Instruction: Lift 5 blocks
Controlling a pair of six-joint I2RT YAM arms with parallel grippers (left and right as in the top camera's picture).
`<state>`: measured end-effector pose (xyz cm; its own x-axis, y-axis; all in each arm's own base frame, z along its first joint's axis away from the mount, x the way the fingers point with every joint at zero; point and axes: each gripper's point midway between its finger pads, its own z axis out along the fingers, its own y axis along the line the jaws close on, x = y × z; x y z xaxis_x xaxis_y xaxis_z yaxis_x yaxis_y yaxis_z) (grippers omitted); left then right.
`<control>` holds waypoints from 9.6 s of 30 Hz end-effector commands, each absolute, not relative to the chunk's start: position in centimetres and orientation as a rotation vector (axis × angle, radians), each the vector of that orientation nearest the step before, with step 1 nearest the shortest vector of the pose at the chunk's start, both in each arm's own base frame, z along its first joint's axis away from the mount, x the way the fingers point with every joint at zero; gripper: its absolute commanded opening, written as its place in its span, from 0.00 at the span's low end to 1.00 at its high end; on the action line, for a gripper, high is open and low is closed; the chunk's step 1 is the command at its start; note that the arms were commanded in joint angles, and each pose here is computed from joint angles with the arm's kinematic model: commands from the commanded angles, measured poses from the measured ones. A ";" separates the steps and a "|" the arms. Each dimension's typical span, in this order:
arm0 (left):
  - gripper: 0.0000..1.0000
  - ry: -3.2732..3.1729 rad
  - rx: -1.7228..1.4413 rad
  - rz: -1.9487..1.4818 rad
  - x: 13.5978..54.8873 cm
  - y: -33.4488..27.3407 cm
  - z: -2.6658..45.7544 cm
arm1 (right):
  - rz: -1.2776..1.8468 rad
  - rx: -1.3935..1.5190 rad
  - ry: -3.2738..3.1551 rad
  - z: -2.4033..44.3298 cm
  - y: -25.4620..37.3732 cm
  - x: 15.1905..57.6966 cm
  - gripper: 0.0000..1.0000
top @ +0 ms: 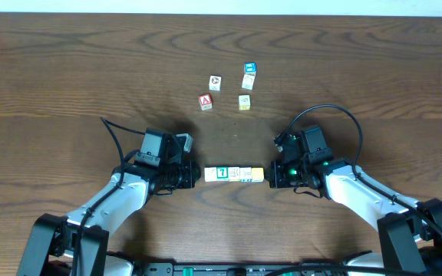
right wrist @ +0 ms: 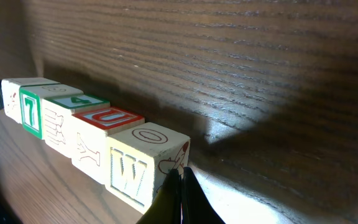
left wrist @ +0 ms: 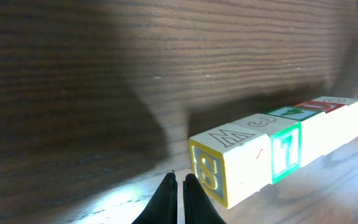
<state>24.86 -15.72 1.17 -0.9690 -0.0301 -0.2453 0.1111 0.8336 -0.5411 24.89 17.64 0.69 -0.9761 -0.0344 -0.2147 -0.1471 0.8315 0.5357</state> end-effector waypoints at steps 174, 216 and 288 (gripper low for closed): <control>0.07 2.748 0.136 -1.110 23.5 -20.5 2.6 | 1.070 -0.334 2.752 3.1 23.6 23.0 0.01; 0.07 2.733 0.120 -1.159 23.8 -21.0 3.5 | 1.142 -0.336 2.730 4.9 24.7 23.7 0.01; 0.07 2.601 0.138 -1.227 25.7 -22.1 8.2 | 1.159 -0.388 2.660 8.4 25.6 24.1 0.01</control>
<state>26.59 -17.26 3.25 -0.9553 -0.1319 -0.2647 0.0486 0.8128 -0.5805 26.76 18.68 2.31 -0.9628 -0.0169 -0.2695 -0.1394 0.8858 0.4426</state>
